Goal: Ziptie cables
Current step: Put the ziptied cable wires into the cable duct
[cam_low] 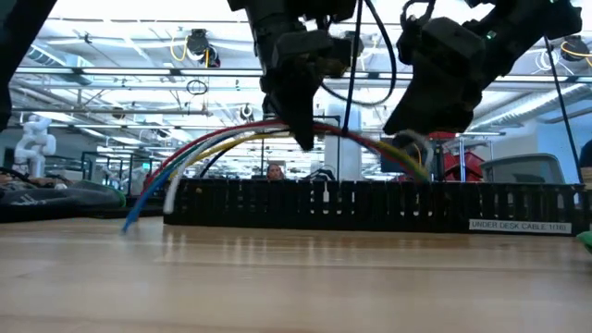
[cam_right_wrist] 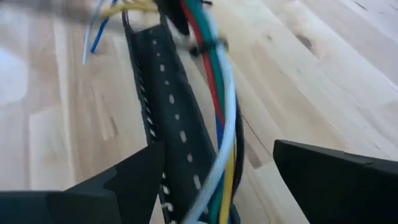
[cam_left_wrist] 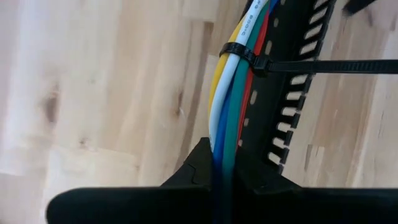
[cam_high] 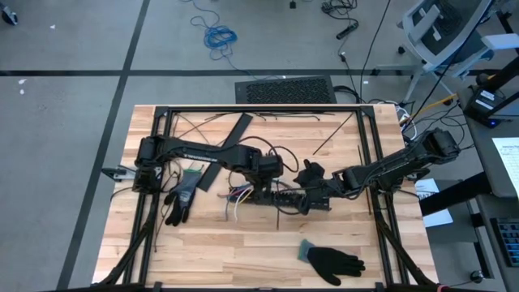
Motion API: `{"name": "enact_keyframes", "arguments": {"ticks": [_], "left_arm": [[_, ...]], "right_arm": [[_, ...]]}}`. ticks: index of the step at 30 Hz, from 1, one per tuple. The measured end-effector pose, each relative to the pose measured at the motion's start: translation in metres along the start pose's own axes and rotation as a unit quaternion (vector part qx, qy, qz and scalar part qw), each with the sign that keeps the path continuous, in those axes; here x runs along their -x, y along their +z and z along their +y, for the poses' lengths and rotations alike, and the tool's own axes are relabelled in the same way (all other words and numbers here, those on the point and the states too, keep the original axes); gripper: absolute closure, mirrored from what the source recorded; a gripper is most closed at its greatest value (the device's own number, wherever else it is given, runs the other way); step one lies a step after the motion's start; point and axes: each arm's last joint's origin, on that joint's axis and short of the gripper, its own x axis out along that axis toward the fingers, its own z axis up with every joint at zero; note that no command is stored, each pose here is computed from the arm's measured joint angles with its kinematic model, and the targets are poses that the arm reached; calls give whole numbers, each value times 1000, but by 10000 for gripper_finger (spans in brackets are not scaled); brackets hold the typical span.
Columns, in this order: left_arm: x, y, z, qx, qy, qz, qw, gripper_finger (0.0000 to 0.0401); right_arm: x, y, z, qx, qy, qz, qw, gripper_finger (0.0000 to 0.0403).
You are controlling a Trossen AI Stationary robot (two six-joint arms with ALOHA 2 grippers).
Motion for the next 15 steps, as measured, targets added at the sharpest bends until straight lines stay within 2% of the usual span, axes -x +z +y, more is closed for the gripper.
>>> {"name": "enact_keyframes", "arguments": {"ticks": [5,15], "left_arm": [[12,2,4,5,9,-21,1000,386],[27,14,1,5,2,-57,998,386]], "right_arm": [[-3,-1,-2,31,-26,-6,999,108],[-12,9,-20,11,-63,-12,998,110]]}}
